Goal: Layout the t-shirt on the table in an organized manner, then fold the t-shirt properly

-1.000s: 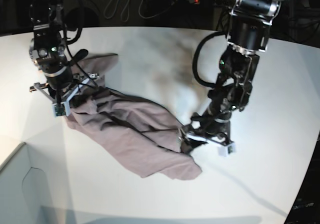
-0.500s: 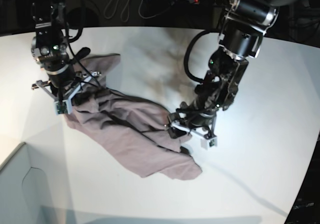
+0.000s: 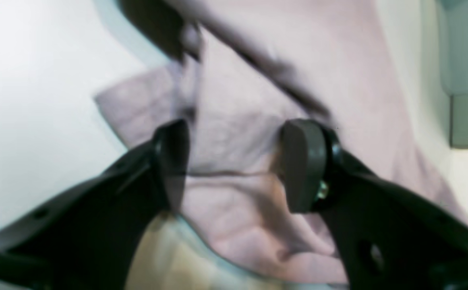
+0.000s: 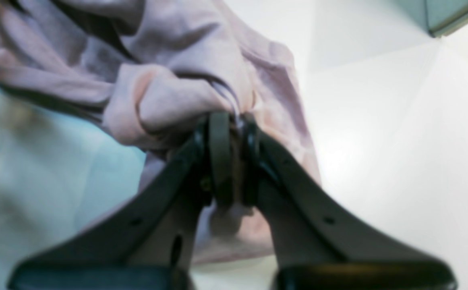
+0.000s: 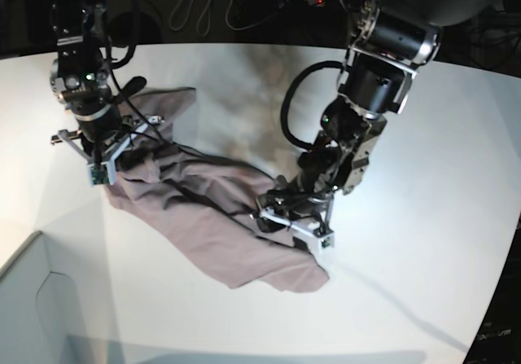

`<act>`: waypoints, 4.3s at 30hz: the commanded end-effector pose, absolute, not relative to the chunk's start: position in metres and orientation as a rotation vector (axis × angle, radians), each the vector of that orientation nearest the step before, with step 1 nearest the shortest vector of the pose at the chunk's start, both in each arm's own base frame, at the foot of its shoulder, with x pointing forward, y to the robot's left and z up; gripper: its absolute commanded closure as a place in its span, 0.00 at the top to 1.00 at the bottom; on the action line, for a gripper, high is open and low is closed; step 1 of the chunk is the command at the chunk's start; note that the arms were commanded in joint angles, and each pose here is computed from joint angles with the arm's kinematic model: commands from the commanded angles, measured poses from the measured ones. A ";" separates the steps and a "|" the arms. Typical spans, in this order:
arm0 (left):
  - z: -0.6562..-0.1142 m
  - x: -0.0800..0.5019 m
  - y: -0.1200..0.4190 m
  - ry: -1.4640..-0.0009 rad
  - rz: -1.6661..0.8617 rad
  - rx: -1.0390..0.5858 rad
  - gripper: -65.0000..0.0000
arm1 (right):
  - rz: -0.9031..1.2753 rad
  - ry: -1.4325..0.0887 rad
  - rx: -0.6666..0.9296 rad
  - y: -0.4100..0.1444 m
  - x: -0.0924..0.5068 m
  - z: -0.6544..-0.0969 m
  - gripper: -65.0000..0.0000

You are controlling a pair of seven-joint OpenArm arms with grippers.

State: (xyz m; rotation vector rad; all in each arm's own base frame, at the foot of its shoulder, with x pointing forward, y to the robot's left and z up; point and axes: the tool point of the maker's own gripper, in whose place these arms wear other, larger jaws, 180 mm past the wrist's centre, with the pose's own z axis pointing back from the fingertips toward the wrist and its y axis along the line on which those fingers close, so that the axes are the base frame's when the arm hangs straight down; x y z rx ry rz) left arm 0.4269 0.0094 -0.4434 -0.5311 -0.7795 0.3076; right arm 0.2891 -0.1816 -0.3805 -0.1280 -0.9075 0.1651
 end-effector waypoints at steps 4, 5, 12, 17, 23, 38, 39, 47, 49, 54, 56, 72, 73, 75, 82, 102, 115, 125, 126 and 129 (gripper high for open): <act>-0.420 0.445 -0.001 -0.836 0.299 -0.570 0.15 | 0.162 -0.945 -0.148 -0.187 0.294 -0.370 0.00; -0.420 0.445 0.000 -0.836 0.301 -0.571 0.01 | 0.161 -0.941 -0.148 -0.187 0.294 -0.372 0.00; -0.347 0.462 0.039 -1.052 0.266 -0.604 0.00 | 0.171 -0.919 -0.177 -0.201 0.295 -0.380 0.00; -0.256 0.460 0.102 -1.296 0.254 -0.630 0.00 | 0.184 -0.954 -0.197 -0.207 0.307 -0.366 0.00; -0.193 0.453 0.168 -1.479 0.296 -0.586 0.00 | 0.202 -1.047 -0.206 -0.203 0.325 -0.334 0.00; -0.208 0.431 0.248 -1.375 0.467 -0.511 0.00 | 0.194 -1.180 -0.137 -0.166 0.329 -0.291 0.00; -0.207 0.425 0.250 -1.384 0.467 -0.506 0.00 | 0.202 -1.170 -0.128 -0.162 0.327 -0.295 0.00; -0.170 0.424 0.249 -1.482 0.449 -0.523 0.00 | 0.229 -1.166 -0.105 -0.151 0.326 -0.297 0.00; -0.156 0.439 0.236 -1.506 0.452 -0.574 0.00 | 0.229 -1.172 -0.108 -0.151 0.327 -0.295 0.00; -0.135 0.477 0.196 -1.499 0.418 -0.684 0.00 | 0.227 -1.195 -0.117 -0.154 0.334 -0.287 0.00; -0.141 0.496 0.177 -1.450 0.411 -0.718 0.00 | 0.233 -1.194 -0.124 -0.156 0.335 -0.287 0.00; -0.282 0.569 0.122 -0.983 0.682 -0.734 0.42 | 0.214 -1.123 -0.158 -0.176 0.338 -0.312 0.00; -0.285 0.568 0.116 -0.973 0.657 -0.724 0.51 | 0.214 -1.114 -0.159 -0.177 0.337 -0.315 0.00; -0.292 0.564 0.108 -0.956 0.614 -0.705 0.57 | 0.212 -1.100 -0.159 -0.178 0.337 -0.320 0.00; -0.295 0.520 0.097 -1.041 0.531 -0.732 0.54 | 0.210 -1.103 -0.163 -0.180 0.343 -0.320 0.00; -0.402 0.446 0.080 -0.884 0.395 -0.493 0.54 | 0.210 -1.086 -0.156 -0.178 0.340 -0.324 0.00; -0.422 0.449 0.081 -0.825 0.380 -0.442 0.54 | 0.207 -1.087 -0.158 -0.179 0.340 -0.324 0.00; -0.419 0.451 0.069 -0.824 0.378 -0.463 0.01 | 0.202 -1.042 -0.156 -0.182 0.337 -0.342 0.00; -0.417 0.452 0.069 -0.827 0.377 -0.464 0.00 | 0.202 -1.042 -0.156 -0.182 0.337 -0.342 0.00; -0.414 0.454 0.066 -0.833 0.362 -0.466 0.00 | 0.202 -1.044 -0.156 -0.182 0.337 -0.342 0.00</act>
